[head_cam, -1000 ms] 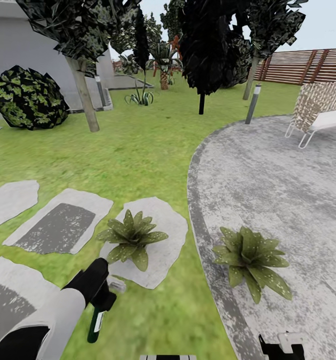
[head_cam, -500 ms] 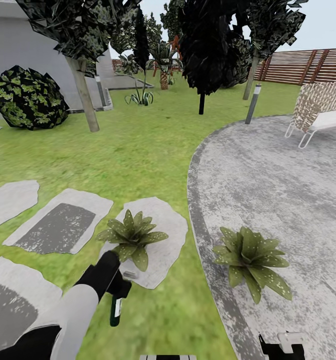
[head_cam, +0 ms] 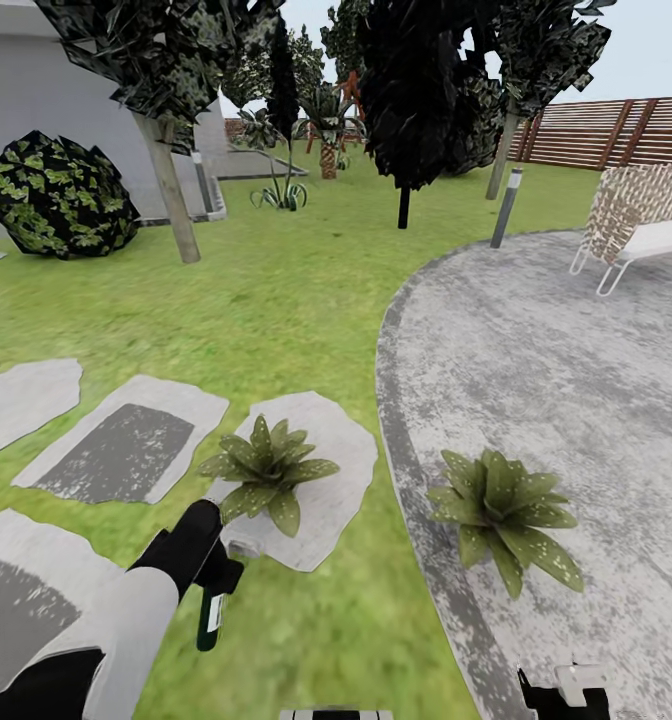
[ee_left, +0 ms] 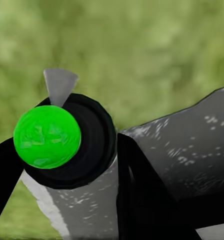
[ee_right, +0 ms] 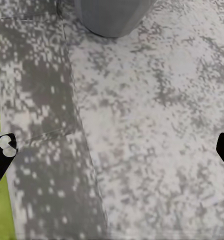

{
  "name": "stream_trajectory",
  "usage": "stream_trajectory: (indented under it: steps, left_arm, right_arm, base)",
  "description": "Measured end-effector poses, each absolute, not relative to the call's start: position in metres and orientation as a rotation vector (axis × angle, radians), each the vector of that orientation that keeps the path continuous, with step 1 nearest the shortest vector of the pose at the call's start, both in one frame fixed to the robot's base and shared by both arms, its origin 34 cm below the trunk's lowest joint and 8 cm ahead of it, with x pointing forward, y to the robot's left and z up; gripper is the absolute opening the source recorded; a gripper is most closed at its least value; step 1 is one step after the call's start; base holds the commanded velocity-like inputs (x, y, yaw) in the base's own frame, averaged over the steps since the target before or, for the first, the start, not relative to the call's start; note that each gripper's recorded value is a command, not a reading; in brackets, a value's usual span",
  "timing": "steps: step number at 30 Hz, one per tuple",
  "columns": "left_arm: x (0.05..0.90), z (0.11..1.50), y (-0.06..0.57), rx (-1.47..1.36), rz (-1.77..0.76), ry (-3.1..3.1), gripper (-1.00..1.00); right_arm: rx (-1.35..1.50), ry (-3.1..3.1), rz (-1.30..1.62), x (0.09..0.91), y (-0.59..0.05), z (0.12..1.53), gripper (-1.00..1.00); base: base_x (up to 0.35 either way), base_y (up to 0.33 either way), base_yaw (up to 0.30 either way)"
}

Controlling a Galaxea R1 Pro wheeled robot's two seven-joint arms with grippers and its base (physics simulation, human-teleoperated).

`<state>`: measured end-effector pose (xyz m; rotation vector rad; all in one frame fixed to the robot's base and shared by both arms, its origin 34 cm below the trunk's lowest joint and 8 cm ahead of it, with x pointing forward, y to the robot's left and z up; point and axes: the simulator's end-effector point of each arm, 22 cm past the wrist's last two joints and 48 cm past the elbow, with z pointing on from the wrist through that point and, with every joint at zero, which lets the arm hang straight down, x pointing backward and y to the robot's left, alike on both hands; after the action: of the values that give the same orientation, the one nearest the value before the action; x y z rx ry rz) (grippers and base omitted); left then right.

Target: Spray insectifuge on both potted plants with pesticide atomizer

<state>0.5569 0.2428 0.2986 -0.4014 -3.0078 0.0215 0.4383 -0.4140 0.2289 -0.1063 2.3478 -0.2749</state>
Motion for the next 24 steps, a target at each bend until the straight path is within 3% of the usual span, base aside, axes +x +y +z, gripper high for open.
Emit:
stream_trajectory:
  steps: [5, 11, 20, 24]
  left_arm:
    - [0.558, 0.3, 0.276, -0.355, -0.025, -3.012, -1.0]
    - [0.603, 0.33, 0.287, -0.359, 0.003, -3.081, -1.0]
    - [0.624, 0.34, 0.282, -0.409, 0.018, -3.146, -1.0]
    - [0.624, 0.339, 0.281, -0.369, 0.034, -3.171, -1.0]
  right_arm:
    - [-0.108, 2.349, -0.271, 0.438, -0.412, 0.228, 1.0]
    - [-0.109, 2.35, -0.266, 0.438, -0.41, 0.228, 1.0]
    - [-0.102, 2.354, -0.246, 0.437, -0.397, 0.225, 1.0]
    - [-0.101, 2.353, -0.245, 0.437, -0.396, 0.225, 1.0]
  base:
    - [-0.244, 0.234, 0.0]
    - [0.019, 0.297, 0.0]
    - [0.001, 0.0, 0.0]
    - [0.193, -0.094, 0.0]
